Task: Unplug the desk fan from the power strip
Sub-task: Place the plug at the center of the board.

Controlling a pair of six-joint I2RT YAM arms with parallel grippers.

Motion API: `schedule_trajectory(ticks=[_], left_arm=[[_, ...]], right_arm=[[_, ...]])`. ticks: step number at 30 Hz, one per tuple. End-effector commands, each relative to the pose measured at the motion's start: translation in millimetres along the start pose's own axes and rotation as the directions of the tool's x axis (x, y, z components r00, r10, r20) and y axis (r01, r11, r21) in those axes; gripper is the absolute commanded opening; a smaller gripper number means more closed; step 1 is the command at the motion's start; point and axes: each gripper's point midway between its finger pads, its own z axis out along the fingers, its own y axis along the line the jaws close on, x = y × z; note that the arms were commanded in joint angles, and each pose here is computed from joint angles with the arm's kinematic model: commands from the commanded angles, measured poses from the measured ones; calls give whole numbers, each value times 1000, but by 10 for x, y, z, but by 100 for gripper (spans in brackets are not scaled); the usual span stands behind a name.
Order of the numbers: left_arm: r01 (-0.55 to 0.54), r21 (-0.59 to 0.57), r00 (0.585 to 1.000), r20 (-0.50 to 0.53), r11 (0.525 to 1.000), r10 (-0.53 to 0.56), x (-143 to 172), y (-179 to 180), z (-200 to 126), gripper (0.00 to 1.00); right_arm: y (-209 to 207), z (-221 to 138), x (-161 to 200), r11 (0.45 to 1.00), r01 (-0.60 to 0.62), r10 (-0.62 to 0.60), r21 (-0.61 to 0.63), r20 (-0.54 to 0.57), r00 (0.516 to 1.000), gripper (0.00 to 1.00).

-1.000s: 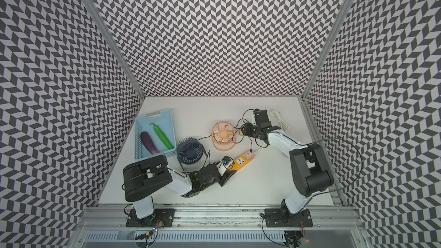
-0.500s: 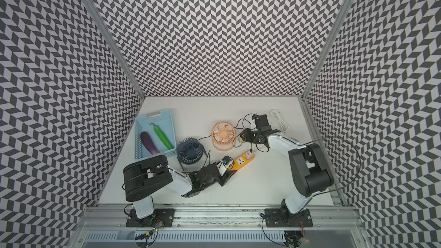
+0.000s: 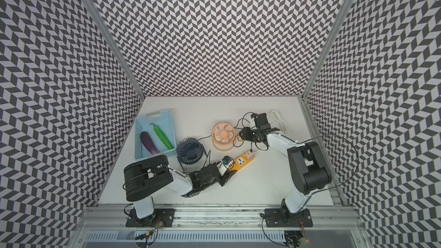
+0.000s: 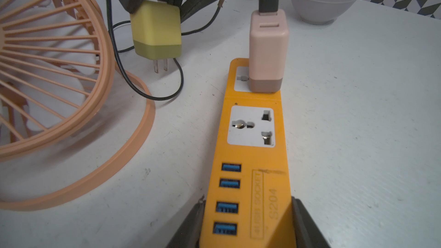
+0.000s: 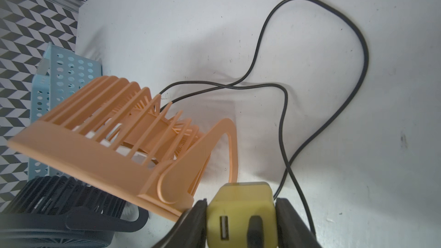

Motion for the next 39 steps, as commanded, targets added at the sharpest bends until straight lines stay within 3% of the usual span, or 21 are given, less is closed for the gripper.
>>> schedule_trajectory(ticks=[1,10,22,31,35,39], left_arm=[[-23,9,990,-136,1000,24,403,-24,14,32],[-26,12,990,-138,1000,27,409,-32,17,32],[-35,12,990,-140,999,37,414,-41,25,32],[-42,2,989,-138,999,42,401,-23,24,32],[-41,6,989,-141,999,41,408,-31,24,32],[-39,11,990,-139,999,40,399,-41,27,32]], right_arm=[[154,-128,-158,998,36,-33,-46,53,998,51],[203,-272,-200,998,43,-38,-45,87,995,54],[240,-787,-280,998,55,-55,10,225,973,56],[-13,-1094,97,994,42,-67,101,257,964,63],[-63,-1143,325,996,41,-60,79,265,962,73],[-59,-1096,488,996,63,-78,68,246,966,75]])
